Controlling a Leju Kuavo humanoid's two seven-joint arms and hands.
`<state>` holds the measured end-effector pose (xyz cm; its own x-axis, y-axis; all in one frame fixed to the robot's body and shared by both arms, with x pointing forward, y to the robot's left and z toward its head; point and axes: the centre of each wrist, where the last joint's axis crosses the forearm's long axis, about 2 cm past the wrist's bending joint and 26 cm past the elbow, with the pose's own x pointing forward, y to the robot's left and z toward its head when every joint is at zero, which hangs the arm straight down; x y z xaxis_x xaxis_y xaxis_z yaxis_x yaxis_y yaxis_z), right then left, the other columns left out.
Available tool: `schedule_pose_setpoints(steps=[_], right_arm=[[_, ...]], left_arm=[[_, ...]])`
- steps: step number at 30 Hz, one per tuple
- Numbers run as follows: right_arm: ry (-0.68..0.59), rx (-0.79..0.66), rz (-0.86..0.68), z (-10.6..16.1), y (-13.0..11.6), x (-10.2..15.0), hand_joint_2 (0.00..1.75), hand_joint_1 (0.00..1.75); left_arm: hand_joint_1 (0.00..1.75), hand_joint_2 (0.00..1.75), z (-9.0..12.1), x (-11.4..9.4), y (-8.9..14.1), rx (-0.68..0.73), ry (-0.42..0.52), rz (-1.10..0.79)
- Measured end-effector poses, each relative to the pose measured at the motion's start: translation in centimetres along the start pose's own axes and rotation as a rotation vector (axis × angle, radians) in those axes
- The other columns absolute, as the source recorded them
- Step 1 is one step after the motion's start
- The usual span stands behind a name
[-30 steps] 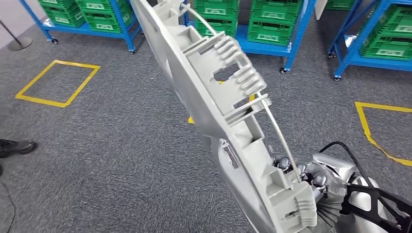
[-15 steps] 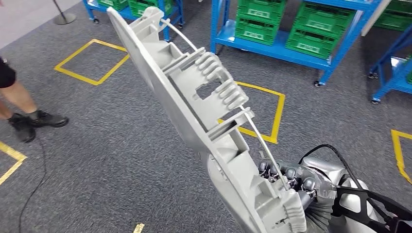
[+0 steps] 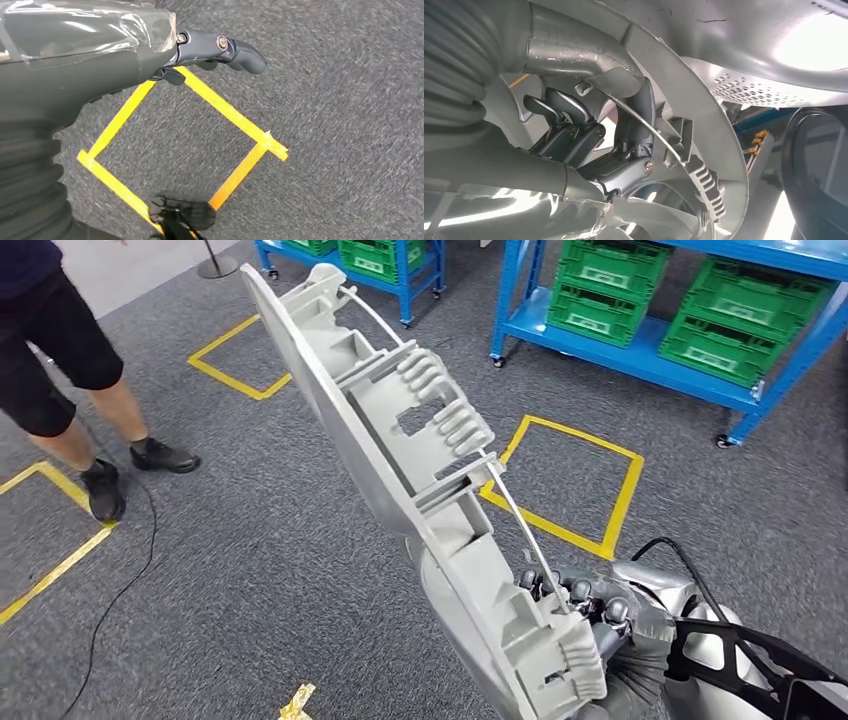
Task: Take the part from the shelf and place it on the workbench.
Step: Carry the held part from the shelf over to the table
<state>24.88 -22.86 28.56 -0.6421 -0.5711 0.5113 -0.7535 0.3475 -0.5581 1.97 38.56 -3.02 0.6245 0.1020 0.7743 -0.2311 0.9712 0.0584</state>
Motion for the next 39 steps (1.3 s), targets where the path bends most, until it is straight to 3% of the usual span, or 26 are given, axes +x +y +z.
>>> schedule_pose_setpoints(steps=[17,39], right_arm=[[-0.019,0.007,-0.031,0.3,0.1,-0.8,1.75,1.75],[-0.025,-0.027,-0.04,0.2,0.6,-1.0,1.75,1.75]], left_arm=[[0.0,1.75,-0.3,-0.8,-1.1,-0.057,0.013,0.024],[0.0,1.75,-0.4,0.0,0.1,-0.035,-0.014,-0.024]])
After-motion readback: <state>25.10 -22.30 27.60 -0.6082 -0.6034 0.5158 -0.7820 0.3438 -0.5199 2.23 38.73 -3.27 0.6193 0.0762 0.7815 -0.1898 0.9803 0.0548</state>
